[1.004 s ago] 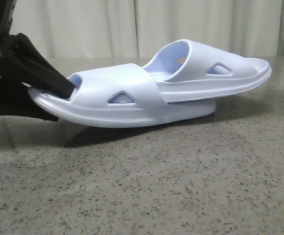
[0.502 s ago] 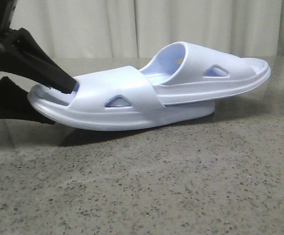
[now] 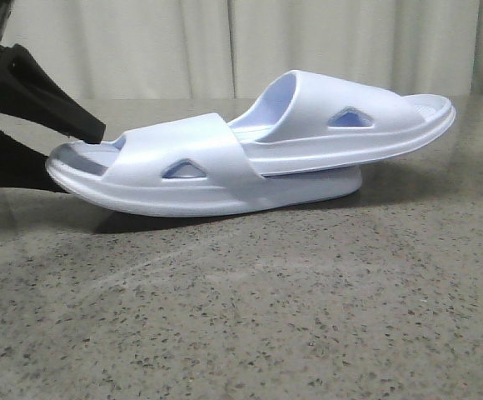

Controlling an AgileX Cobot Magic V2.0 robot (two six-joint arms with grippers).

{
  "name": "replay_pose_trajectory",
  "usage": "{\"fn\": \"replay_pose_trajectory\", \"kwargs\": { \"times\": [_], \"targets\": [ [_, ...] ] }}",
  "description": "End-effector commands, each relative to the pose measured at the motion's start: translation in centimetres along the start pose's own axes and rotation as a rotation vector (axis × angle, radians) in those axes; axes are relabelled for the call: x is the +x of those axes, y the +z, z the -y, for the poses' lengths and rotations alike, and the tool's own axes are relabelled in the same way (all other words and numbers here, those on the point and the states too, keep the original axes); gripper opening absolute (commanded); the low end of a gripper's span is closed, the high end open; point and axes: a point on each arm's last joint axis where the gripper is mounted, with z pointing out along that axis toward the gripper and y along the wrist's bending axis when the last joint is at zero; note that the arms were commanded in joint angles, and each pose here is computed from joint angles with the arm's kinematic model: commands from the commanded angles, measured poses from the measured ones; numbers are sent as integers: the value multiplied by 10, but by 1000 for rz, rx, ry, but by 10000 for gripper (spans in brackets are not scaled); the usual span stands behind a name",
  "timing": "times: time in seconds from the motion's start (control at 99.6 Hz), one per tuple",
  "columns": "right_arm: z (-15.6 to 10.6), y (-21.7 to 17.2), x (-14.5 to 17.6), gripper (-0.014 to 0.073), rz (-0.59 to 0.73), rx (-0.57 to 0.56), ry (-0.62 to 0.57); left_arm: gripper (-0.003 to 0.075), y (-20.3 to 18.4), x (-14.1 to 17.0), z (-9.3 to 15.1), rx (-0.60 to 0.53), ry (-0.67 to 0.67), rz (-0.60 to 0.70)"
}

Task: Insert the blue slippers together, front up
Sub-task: 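Lower the stacked pale blue slippers onto the table with the left gripper, then open the left gripper and lift it away from the slipper heels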

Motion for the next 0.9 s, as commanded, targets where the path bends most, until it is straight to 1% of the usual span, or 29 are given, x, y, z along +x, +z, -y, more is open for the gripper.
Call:
{"fn": "replay_pose_trajectory", "kwargs": {
  "times": [0.0, 0.241, 0.502, 0.703, 0.893],
  "targets": [
    [-16, -2, -15, 446, 76, -80, -3, 311, -7, -8, 15, 58, 12, 64],
    [-16, -2, -15, 446, 76, -80, -3, 310, -7, -14, 9, -7, 22, 130],
    [-16, -2, -15, 446, 76, -80, -3, 310, -8, -19, 6, -41, 40, 183],
    [-16, -2, -15, 446, 75, -80, -4, 310, -17, -28, 6, -1, 40, 270],
    [-15, -2, -14, 446, 71, -75, -8, 310, -38, -41, -5, -4, 47, 390]
  ]
}}
